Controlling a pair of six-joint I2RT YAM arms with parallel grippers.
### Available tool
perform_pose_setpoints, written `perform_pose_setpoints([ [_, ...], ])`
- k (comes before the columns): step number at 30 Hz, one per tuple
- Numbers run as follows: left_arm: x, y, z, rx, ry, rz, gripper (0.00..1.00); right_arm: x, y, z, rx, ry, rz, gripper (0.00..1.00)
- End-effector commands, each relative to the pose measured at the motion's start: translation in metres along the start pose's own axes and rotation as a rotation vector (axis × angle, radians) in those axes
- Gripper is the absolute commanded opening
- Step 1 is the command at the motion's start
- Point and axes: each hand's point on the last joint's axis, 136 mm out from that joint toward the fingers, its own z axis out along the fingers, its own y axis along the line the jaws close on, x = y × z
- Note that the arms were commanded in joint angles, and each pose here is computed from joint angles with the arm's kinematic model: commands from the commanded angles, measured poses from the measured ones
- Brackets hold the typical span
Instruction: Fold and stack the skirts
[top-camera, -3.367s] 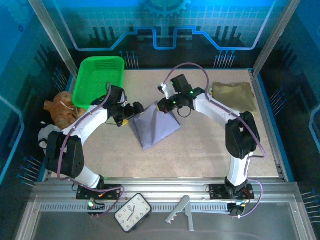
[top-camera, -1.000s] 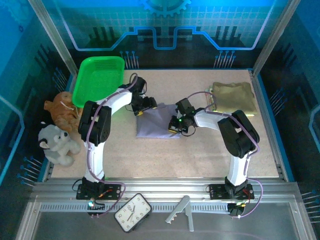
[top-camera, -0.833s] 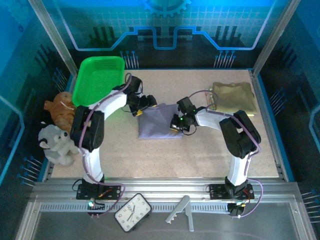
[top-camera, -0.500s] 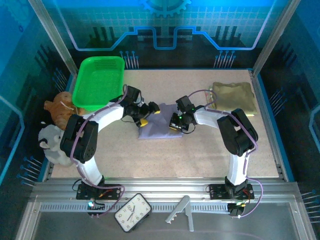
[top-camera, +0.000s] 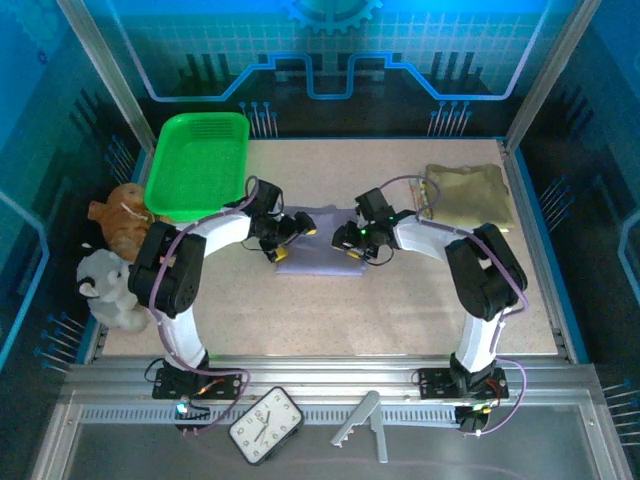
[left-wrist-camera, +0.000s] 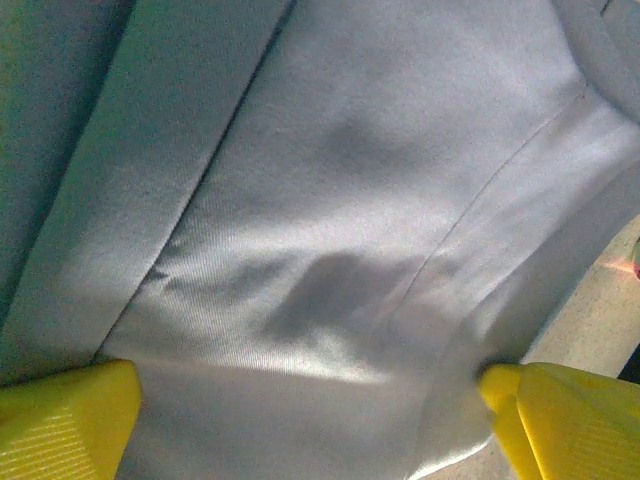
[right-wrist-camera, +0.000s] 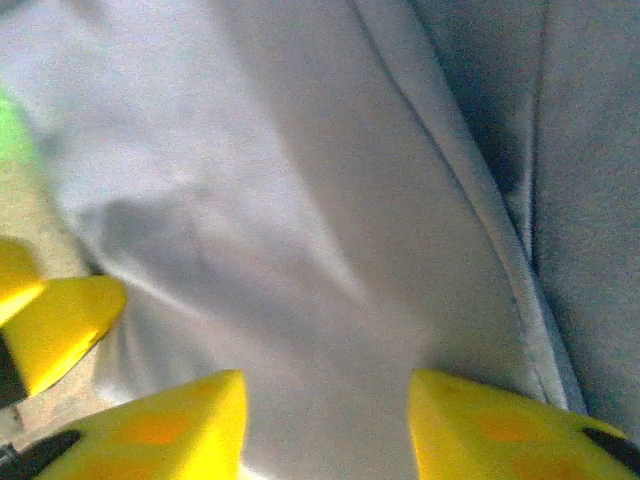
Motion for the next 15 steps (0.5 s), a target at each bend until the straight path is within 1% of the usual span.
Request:
perform_pose_setpoints([
  [1, 0.0, -0.01, -0.027, -0.032, -0.032, 0.067, 0.99, -0.022, 0.006, -0.042, 0.029, -0.13, -0.067, 0.78],
  [2, 0.002, -0.017, -0.034, -0.019, -0.037, 0.088, 0.99, -0.026, 0.006, -0.053, 0.043, -0.181, -0.095, 0.99],
  [5, 0.006, -0.031, -0.046, -0.013, -0.042, 0.125, 0.99, -0.036, 0.002, -0.085, 0.094, -0.329, -0.182, 1.0],
  [8, 0.015, -0.045, -0.048, 0.008, -0.024, 0.151, 0.99, -0.043, -0.01, -0.113, 0.193, -0.416, -0.234, 1.0],
  [9, 0.019, -0.051, -0.046, 0.02, -0.012, 0.159, 0.99, -0.044, -0.017, -0.12, 0.232, -0.436, -0.225, 1.0],
  [10, 0.021, -0.056, -0.043, 0.033, -0.001, 0.168, 0.99, -0.043, -0.022, -0.124, 0.256, -0.429, -0.223, 1.0],
  [12, 0.024, -0.064, -0.035, 0.042, 0.015, 0.175, 0.99, -0.037, -0.031, -0.119, 0.236, -0.318, -0.2, 1.0],
  [13, 0.023, -0.065, -0.031, 0.038, 0.016, 0.179, 0.99, -0.035, -0.033, -0.114, 0.214, -0.268, -0.181, 1.0],
  [15, 0.018, -0.064, -0.022, 0.016, 0.013, 0.174, 0.99, -0.03, -0.028, -0.096, 0.108, -0.163, -0.187, 1.0],
])
